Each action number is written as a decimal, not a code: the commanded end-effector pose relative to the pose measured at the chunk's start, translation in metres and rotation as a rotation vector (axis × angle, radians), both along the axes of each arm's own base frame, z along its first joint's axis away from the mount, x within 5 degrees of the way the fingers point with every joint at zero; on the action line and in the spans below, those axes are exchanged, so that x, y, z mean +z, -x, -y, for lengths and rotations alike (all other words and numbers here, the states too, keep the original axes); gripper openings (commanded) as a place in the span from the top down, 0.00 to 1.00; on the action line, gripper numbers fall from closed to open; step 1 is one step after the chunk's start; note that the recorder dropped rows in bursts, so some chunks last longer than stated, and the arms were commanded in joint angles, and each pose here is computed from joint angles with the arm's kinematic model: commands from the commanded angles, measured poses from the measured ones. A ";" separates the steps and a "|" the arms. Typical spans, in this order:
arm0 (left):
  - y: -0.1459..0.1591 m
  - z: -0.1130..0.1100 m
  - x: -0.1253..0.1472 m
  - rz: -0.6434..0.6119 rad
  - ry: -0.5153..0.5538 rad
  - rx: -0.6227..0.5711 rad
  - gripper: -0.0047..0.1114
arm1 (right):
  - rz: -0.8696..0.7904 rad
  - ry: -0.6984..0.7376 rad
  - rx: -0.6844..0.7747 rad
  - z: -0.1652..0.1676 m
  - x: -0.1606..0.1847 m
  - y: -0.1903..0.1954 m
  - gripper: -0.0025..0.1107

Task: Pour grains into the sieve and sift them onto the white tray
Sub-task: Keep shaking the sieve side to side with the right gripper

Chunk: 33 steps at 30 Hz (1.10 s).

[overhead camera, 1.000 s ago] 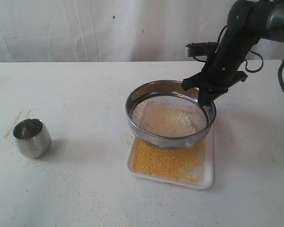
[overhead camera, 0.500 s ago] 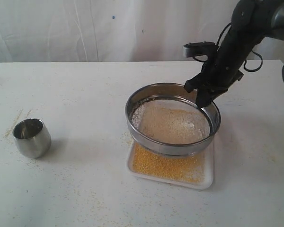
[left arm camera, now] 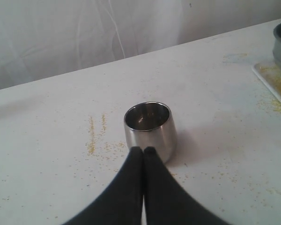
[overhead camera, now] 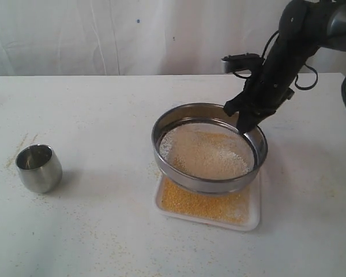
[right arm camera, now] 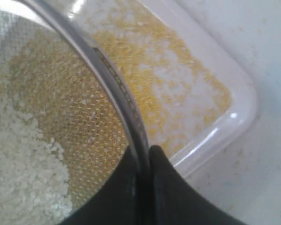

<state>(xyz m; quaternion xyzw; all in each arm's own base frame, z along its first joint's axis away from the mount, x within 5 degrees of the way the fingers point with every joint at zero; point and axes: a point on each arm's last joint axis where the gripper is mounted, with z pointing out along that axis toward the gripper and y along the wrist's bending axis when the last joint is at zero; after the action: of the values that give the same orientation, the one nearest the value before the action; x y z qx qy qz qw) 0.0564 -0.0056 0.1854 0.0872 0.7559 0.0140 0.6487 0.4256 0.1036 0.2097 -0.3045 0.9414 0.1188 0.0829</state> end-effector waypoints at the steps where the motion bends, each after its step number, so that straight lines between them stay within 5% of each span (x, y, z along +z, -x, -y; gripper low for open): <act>1: 0.000 0.000 0.000 0.007 0.007 0.002 0.96 | -0.021 -0.048 -0.238 -0.002 0.007 -0.001 0.98; 3: 0.000 0.000 0.000 0.007 0.007 0.002 0.96 | -0.001 -0.059 0.098 -0.007 0.008 0.007 0.98; 5: 0.000 0.000 0.000 0.007 0.007 0.002 0.96 | 0.020 -0.023 -0.214 -0.001 0.007 -0.003 0.98; 6: 0.000 0.000 0.000 0.007 0.007 0.002 0.96 | 0.008 -0.038 -0.225 -0.002 0.007 -0.002 0.98; 8: 0.000 0.000 0.000 0.007 0.007 0.002 0.96 | -0.002 -0.047 0.104 -0.006 0.008 0.008 0.98; 11: 0.000 0.000 0.000 0.007 0.007 0.002 0.96 | 0.036 0.014 -0.310 0.005 0.008 -0.005 0.98; 13: 0.000 0.000 0.000 0.007 0.007 0.002 0.96 | 0.005 -0.011 0.161 -0.003 0.008 0.009 0.98; 14: 0.000 0.000 0.000 0.007 0.007 0.002 0.96 | 0.010 -0.007 0.200 -0.005 0.008 0.010 0.98; 16: 0.000 0.000 0.000 0.007 0.007 0.002 0.96 | 0.043 0.047 -0.267 0.005 0.005 -0.004 0.98; 17: 0.000 0.000 0.000 0.007 0.007 0.002 0.96 | 0.016 0.026 -0.301 0.004 0.005 -0.002 0.98; 19: 0.000 0.000 0.000 0.007 0.007 0.002 0.96 | -0.012 -0.046 0.174 -0.010 0.005 0.012 0.98; 20: 0.000 0.000 0.000 0.007 0.007 0.002 0.96 | -0.011 -0.022 0.150 -0.007 0.005 0.011 0.98; 22: 0.000 0.000 0.000 0.007 0.007 0.002 0.96 | 0.006 -0.033 -0.275 -0.004 0.006 -0.001 0.98; 23: 0.000 0.000 0.000 0.007 0.007 0.002 0.96 | -0.002 -0.066 -0.172 -0.009 0.007 0.002 0.98; 24: 0.000 0.000 0.000 0.007 0.007 0.002 0.96 | 0.013 -0.080 0.090 -0.012 0.008 0.008 0.98; 25: 0.000 0.000 0.000 0.007 0.007 0.002 0.96 | 0.007 -0.067 0.125 -0.011 0.009 0.010 0.98; 27: 0.000 0.000 0.000 0.007 0.007 0.002 0.96 | 0.043 -0.028 -0.261 -0.004 0.008 -0.003 0.98; 28: 0.000 0.000 0.000 0.007 0.007 0.002 0.96 | 0.018 -0.042 -0.281 -0.005 0.007 -0.002 0.98; 30: 0.000 0.000 0.000 0.007 0.007 0.002 0.96 | 0.015 -0.033 0.127 -0.011 0.007 0.009 0.98; 31: 0.000 0.000 0.000 0.007 0.007 0.002 0.96 | 0.018 0.014 0.075 -0.007 0.005 0.008 0.98; 33: 0.000 0.000 0.000 0.007 0.007 0.002 0.96 | 0.053 0.082 -0.306 0.003 0.002 -0.003 0.98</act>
<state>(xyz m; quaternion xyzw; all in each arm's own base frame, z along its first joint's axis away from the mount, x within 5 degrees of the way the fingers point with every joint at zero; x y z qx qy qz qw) 0.0564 -0.0055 0.1855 0.0870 0.7553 0.0141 0.6494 0.4241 0.1059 0.2100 -0.2827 0.9502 0.0939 0.0920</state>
